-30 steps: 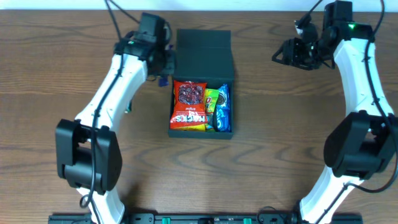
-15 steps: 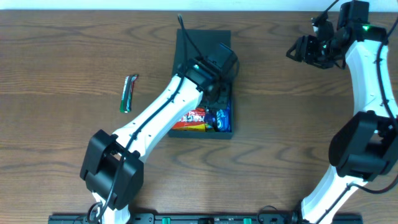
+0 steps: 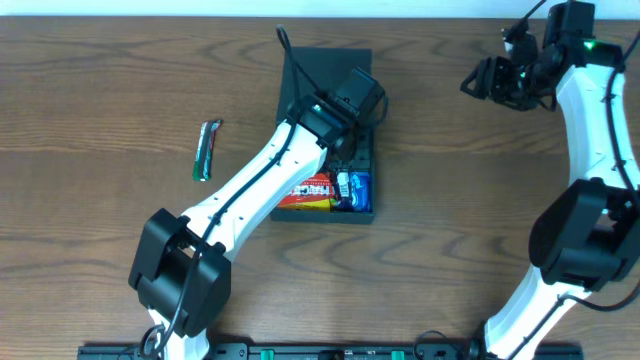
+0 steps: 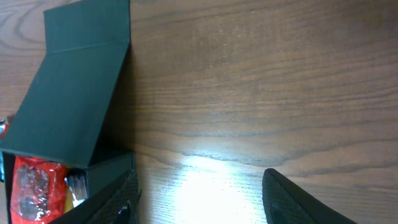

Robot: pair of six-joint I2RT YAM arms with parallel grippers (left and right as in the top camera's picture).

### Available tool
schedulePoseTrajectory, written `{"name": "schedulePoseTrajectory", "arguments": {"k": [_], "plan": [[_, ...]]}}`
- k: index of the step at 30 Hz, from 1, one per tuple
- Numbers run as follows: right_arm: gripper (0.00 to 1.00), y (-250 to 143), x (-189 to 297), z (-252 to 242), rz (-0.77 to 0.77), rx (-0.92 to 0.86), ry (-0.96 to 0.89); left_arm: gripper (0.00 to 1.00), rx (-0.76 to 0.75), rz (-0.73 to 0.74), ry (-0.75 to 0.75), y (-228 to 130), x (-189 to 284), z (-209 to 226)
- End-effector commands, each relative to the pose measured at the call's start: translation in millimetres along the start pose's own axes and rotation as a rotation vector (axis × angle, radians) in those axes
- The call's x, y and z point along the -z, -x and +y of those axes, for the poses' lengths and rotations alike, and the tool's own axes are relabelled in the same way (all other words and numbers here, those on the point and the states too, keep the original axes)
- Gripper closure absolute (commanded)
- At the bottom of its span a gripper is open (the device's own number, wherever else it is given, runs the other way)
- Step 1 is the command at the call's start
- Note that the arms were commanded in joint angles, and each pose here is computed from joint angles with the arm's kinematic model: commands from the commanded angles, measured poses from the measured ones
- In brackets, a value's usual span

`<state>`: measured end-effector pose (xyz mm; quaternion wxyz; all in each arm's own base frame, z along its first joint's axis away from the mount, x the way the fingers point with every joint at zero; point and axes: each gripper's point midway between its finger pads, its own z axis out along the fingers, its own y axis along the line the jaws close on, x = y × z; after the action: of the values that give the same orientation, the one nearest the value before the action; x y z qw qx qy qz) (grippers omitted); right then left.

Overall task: Pack container
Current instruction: 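Lower the dark blue bar into the box with the left gripper, release, then grasp the red-and-green bar left of the box with the left gripper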

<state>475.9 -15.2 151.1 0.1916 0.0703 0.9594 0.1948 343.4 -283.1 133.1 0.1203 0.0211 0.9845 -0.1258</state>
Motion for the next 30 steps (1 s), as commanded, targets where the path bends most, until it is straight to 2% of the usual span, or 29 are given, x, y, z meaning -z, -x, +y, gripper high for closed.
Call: {"name": "schedulePoseTrajectory", "arguments": {"k": [1, 3, 7, 10, 14, 18, 25, 30], "plan": [[0.36, 9.7, 17.5, 3.1, -0.048, 0.010, -0.004, 0.51, -0.032, -0.148, 0.039, 36.7, 36.9, 12.0], [0.36, 9.7, 17.4, 3.2, -0.047, 0.010, -0.004, 0.51, -0.031, -0.224, 0.123, 53.0, 58.6, 33.1], [0.36, 9.5, 17.4, 3.2, -0.047, 0.009, -0.004, 0.50, 0.032, -0.359, 0.395, 71.9, 106.8, 103.9], [0.36, 8.7, 17.4, 3.3, -0.044, 0.008, -0.004, 0.50, 0.050, -0.345, 0.560, 71.4, 126.5, 154.6], [0.36, 8.2, 17.1, 4.1, -0.041, 0.009, -0.003, 0.51, 0.119, -0.254, 0.634, 62.3, 108.4, 209.8], [0.35, 6.9, 17.0, 4.1, -0.036, 0.006, -0.003, 0.52, 0.141, -0.182, 0.576, 53.0, 72.2, 237.2], [0.35, 4.9, 16.9, 4.7, -0.028, -0.005, 0.001, 0.37, 0.121, -0.190, 0.384, 58.3, 20.8, 269.3], [0.35, 3.1, 16.6, 5.4, -0.021, -0.006, 0.001, 0.34, 0.110, -0.185, 0.326, 58.6, -1.8, 286.1]]}}
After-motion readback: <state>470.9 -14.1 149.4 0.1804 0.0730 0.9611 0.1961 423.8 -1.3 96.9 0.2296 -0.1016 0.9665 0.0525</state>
